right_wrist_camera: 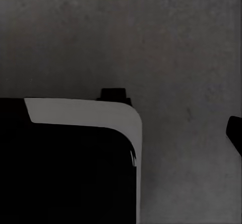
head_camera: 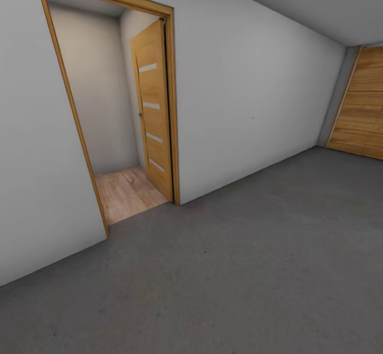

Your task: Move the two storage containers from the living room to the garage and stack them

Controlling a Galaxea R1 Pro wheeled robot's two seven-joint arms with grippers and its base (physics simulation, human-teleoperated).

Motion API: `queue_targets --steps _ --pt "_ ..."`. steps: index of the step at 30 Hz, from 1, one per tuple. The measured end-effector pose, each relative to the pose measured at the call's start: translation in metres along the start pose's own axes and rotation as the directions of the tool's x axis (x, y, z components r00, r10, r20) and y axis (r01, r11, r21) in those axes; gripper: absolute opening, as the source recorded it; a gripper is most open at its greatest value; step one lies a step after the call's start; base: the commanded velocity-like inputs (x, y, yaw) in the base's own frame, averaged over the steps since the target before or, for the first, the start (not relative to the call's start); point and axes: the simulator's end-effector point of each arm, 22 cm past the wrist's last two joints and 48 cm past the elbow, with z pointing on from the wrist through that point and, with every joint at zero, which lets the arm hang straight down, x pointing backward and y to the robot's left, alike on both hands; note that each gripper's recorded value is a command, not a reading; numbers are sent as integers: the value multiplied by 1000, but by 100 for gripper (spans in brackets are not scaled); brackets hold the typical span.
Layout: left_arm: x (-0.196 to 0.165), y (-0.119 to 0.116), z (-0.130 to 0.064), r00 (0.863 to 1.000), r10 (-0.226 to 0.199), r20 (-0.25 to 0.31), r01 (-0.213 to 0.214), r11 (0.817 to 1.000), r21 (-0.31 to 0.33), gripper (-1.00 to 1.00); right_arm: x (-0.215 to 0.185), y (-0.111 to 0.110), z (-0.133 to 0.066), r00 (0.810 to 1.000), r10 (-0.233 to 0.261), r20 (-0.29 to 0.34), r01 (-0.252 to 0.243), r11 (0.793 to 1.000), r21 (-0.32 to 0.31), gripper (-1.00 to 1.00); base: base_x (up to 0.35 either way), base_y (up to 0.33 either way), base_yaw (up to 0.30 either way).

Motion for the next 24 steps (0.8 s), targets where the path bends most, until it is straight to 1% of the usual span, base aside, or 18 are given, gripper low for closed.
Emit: queue_targets --steps 3,14,20,24 --pt "0 0 0 1000 0 -1 0 1000 0 100 0 4 0 1000 2 0 -2 1000 -5 100 325 0 0" --pt "0 0 0 1000 0 6 0 1000 0 100 -1 0 0 1000 8 1 -8 1000 2 100 325 0 0" --pt "0 2 0 1000 0 7 0 1000 -3 100 0 6 0 1000 8 -1 -8 1000 -5 100 325 0 0" --pt "0 1 0 1000 0 7 0 1000 -2 100 0 3 0 1000 6 1 -6 1000 -2 100 325 0 0"
